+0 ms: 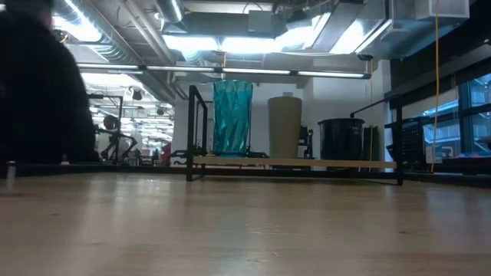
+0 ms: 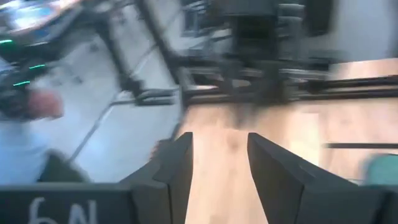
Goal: Stack small to large cups/mugs on shelf
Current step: Return to Home Position
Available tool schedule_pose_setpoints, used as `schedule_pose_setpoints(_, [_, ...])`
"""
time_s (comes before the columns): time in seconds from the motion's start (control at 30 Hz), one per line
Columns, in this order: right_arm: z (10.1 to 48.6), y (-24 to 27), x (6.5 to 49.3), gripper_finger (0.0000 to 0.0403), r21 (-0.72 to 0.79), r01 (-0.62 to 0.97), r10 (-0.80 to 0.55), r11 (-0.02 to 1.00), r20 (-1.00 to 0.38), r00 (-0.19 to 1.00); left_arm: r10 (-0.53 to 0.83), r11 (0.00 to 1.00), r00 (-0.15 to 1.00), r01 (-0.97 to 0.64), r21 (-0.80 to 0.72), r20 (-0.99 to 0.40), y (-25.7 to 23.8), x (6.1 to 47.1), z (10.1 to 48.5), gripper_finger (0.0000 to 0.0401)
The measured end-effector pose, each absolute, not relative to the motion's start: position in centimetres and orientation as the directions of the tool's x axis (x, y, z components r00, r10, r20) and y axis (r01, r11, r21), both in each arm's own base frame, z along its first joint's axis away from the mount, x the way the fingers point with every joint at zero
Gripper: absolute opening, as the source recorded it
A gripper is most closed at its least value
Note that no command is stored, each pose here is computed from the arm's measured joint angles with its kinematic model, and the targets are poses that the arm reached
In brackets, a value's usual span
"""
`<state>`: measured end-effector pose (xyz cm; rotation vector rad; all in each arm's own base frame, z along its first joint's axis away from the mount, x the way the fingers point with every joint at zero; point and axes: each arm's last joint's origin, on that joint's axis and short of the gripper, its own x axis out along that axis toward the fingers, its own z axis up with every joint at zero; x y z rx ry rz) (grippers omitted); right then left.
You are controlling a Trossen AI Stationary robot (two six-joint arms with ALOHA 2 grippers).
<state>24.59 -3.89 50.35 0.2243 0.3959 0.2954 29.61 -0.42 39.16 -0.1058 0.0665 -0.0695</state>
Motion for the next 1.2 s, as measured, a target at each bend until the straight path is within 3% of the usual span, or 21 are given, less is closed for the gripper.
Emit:
schedule_pose_setpoints(0.07, [50.1,-3.1,24.5,0.0154,0.290,-0.278,0.371,0.916,-0.346,0.862,-0.080,0.990,0.993,0.069,-0.124,-0.085,0.2,29.7,38.0,0.0041])
schedule_pose_setpoints(0.3, [47.4,-1.5,23.2,0.0154,0.318,-0.220,0.335,0.922,-0.370,0.867,-0.151,0.977,0.988,0.145,-0.159,-0.026,0.7,28.7,35.7,0.0041])
schedule_pose_setpoints(0.6, [44.1,-0.7,16.8,0.0154,0.346,-0.243,0.294,0.906,-0.103,0.950,-0.012,0.985,0.997,0.024,-0.173,0.070,1.0,21.6,35.2,0.0041])
schedule_pose_setpoints(0.77, [42.1,-0.6,13.4,0.0154,0.344,-0.173,0.199,0.923,-0.041,0.979,0.032,0.978,0.995,-0.012,-0.208,0.091,0.9,18.2,33.3,0.0041])
schedule_pose_setpoints(1.2, [37.2,-0.1,7.4,0.0154,0.305,-0.195,0.145,0.932,0.179,0.973,0.063,0.964,0.982,-0.014,-0.264,0.178,0.4,14.2,28.3,0.0041])
